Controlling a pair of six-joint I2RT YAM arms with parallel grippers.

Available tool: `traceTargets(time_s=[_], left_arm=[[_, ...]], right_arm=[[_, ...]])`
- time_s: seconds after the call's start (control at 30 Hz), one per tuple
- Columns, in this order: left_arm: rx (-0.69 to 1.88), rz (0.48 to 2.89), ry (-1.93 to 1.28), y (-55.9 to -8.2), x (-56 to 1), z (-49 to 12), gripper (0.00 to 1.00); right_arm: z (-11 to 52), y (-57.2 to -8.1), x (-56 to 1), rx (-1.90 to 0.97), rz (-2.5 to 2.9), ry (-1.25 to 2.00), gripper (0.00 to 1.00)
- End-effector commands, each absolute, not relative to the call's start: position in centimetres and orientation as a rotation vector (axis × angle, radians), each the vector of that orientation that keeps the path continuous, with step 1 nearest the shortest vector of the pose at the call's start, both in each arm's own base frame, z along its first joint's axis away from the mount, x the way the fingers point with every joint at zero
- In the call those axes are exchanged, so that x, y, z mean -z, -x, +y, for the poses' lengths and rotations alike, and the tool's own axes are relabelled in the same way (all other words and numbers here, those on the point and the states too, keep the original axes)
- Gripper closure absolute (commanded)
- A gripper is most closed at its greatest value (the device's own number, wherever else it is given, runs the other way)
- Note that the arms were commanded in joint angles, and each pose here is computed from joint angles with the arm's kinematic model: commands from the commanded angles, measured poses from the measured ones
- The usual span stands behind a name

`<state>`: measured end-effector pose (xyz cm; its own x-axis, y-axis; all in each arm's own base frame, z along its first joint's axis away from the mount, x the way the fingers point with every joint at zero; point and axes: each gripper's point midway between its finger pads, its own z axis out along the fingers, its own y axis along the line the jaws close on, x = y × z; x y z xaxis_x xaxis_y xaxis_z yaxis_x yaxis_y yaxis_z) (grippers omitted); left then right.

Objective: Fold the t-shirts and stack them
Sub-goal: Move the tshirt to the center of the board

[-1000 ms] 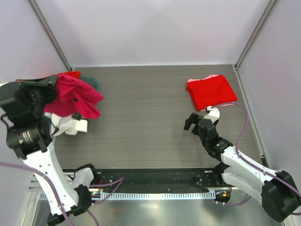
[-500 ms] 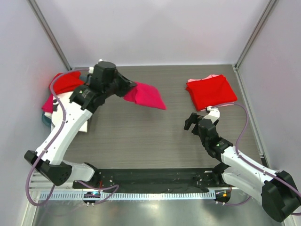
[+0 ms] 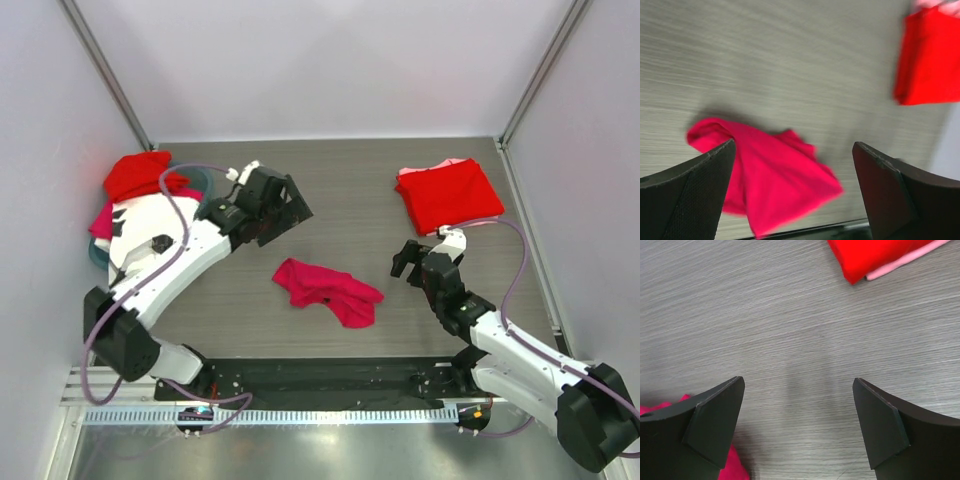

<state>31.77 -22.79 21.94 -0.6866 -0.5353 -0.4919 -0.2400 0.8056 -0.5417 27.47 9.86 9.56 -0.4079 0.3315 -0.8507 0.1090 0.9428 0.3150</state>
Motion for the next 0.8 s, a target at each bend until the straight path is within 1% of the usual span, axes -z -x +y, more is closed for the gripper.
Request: traceTargets(time_s=[0.0,0.03,0.07,0.1,0.13,0.17,0.2,0.23,0.3,0.33,0.4,0.5,0.57,0.63,0.7,0.77], left_arm=[[0.408,2.456,0.33,-30.7,-17.6,-21.9,0.01],[0.399,2.462,0.296,-30.3,-17.0,-21.9,0.02],[0.404,2.464,0.255,-29.6,-16.5,-22.3,0.04],[0.427,2.435,0.224,-29.7,-16.6,-22.6,0.06],[0.422,2.446,0.207,-28.5,-15.3,-22.0,0.1],[0.45,2.427,0.196,-28.4,-15.3,-22.1,0.11],[0.445,2.43,0.194,-27.9,-14.7,-21.7,0.11],[0.43,2.433,0.195,-27.0,-13.9,-20.8,0.11],[0.412,2.435,0.201,-26.1,-13.3,-19.8,0.11],[0.397,2.462,0.211,-24.9,-11.9,-19.0,0.11],[0.47,2.432,0.22,-23.7,-12.7,-18.7,0.11],[0.523,2.429,0.226,-21.3,-11.7,-17.5,0.1],[0.521,2.448,0.239,-19.8,-10.7,-16.5,0.1],[0.595,2.405,0.238,-18.8,-11.8,-16.3,0.09],[0.65,2.384,0.256,-17.5,-12.1,-15.8,0.09],[0.709,2.398,0.266,-16.3,-11.8,-16.0,0.09]], right_arm=[[11.0,-28.0,-11.2,-0.322,1.937,-0.276,0.05],[11.4,-28.0,-11.2,-0.344,1.934,-0.255,0.07],[12.2,-27.8,-11.2,-0.38,1.942,-0.209,0.11],[12.6,-27.7,-11.1,-0.402,1.946,-0.186,0.14],[13.0,-27.6,-11.2,-0.425,1.94,-0.161,0.16],[13.4,-27.6,-11.3,-0.437,1.94,-0.129,0.23],[14.2,-27.4,-11.2,-0.474,1.951,-0.089,0.26],[14.5,-27.4,-11.4,-0.491,1.945,-0.072,0.32],[15.0,-27.3,-11.1,-0.507,1.957,-0.044,0.38],[15.2,-27.3,-11.3,-0.516,1.953,-0.032,0.44],[16.0,-27.1,-11.1,-0.551,1.963,0.01,0.5],[17.3,-26.6,-11.2,-0.617,1.961,0.085,0.51],[18.8,-25.8,-11.6,-0.697,1.946,0.169,0.44],[19.0,-25.3,-11.6,-0.695,1.95,0.194,0.4],[20.2,-24.0,-11.8,-0.709,1.977,0.241,0.4],[21.5,-22.2,-12.7,-0.701,1.997,0.264,0.43]])
